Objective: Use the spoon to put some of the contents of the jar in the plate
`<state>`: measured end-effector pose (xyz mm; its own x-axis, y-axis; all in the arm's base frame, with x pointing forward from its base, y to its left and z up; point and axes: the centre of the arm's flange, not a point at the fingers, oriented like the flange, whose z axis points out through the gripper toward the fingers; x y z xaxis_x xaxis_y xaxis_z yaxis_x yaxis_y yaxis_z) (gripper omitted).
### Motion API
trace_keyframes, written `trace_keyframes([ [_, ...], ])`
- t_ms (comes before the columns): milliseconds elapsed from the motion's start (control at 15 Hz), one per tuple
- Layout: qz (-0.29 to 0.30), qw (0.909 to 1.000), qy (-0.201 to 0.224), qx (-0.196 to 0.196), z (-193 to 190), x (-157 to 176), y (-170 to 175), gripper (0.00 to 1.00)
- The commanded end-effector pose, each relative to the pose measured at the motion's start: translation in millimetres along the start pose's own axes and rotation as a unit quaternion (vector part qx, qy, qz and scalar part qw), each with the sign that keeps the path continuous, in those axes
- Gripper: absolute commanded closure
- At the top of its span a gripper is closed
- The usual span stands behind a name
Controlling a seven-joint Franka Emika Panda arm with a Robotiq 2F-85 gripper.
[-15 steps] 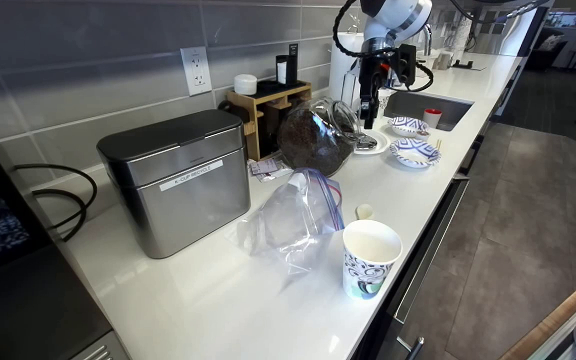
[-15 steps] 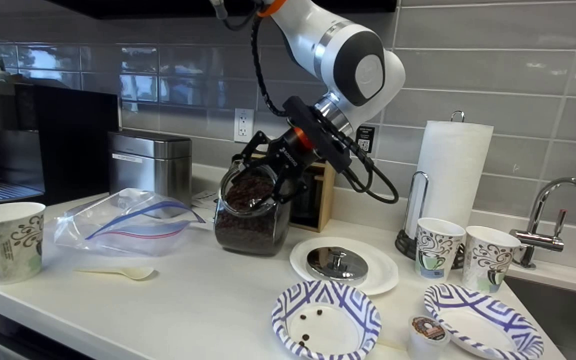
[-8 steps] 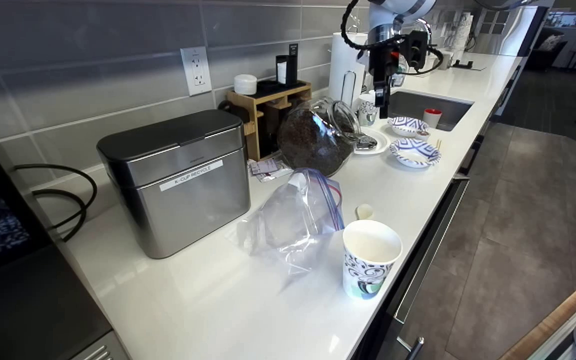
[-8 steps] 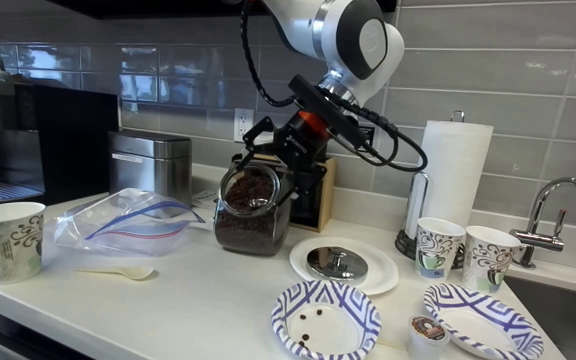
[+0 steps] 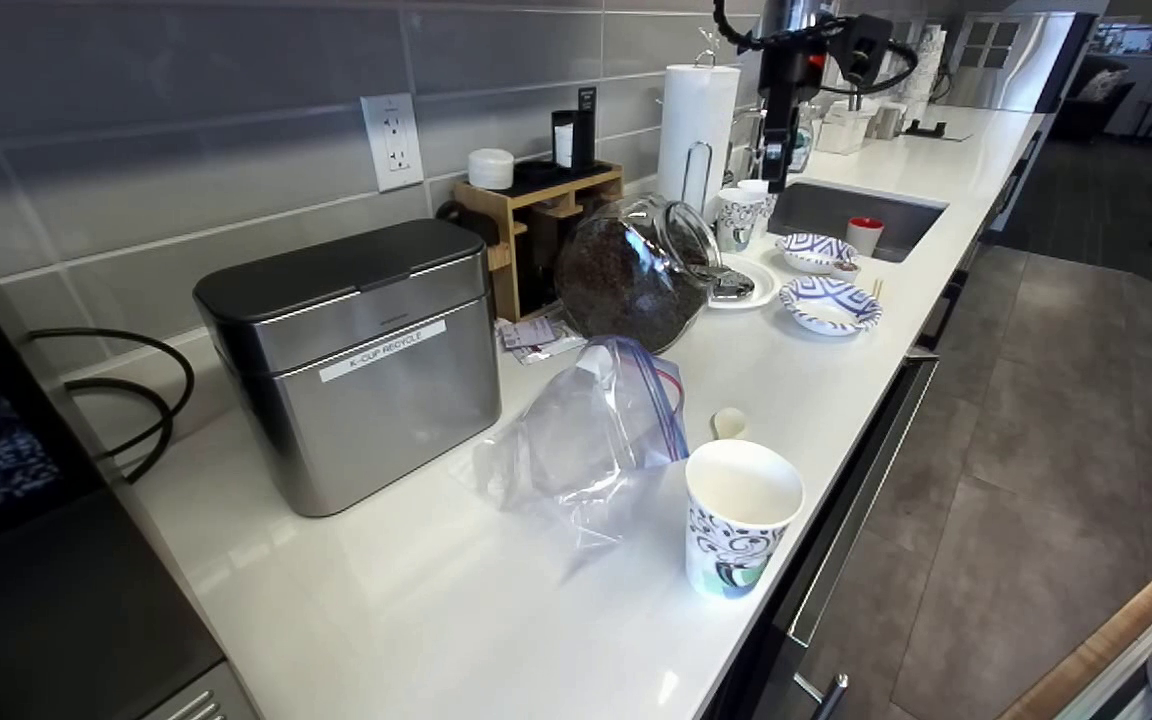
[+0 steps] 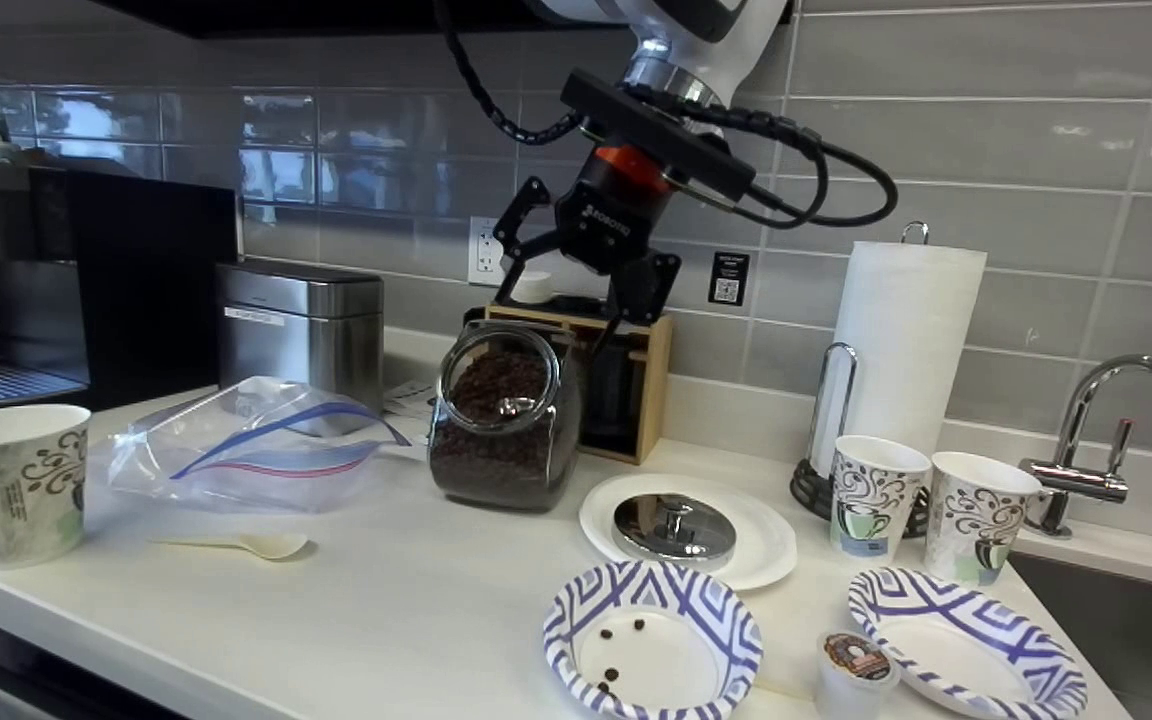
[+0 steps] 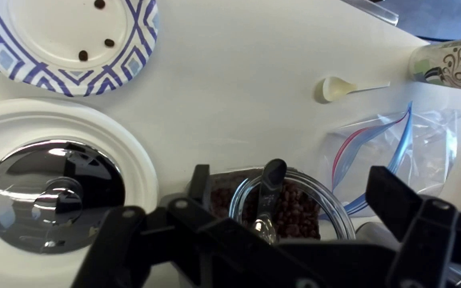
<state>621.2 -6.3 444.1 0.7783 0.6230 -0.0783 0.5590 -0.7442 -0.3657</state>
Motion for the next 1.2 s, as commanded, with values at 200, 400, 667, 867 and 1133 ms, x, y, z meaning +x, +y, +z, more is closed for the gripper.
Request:
trace_keyframes([
  [200,0.029,0.9938,0.098,-0.043,1.7,-42.9,-43.2,0.0],
  [400,0.032,0.9896,0.129,-0.055,4.8,-54.8,-57.2,0.0],
  [667,0.036,0.9846,0.155,-0.071,8.3,-71.5,-76.5,0.0],
  [867,0.032,0.9838,0.155,-0.084,6.8,-87.1,-88.5,0.0],
  [1133,0.029,0.9825,0.154,-0.101,3.3,-110.4,-97.1,0.0],
])
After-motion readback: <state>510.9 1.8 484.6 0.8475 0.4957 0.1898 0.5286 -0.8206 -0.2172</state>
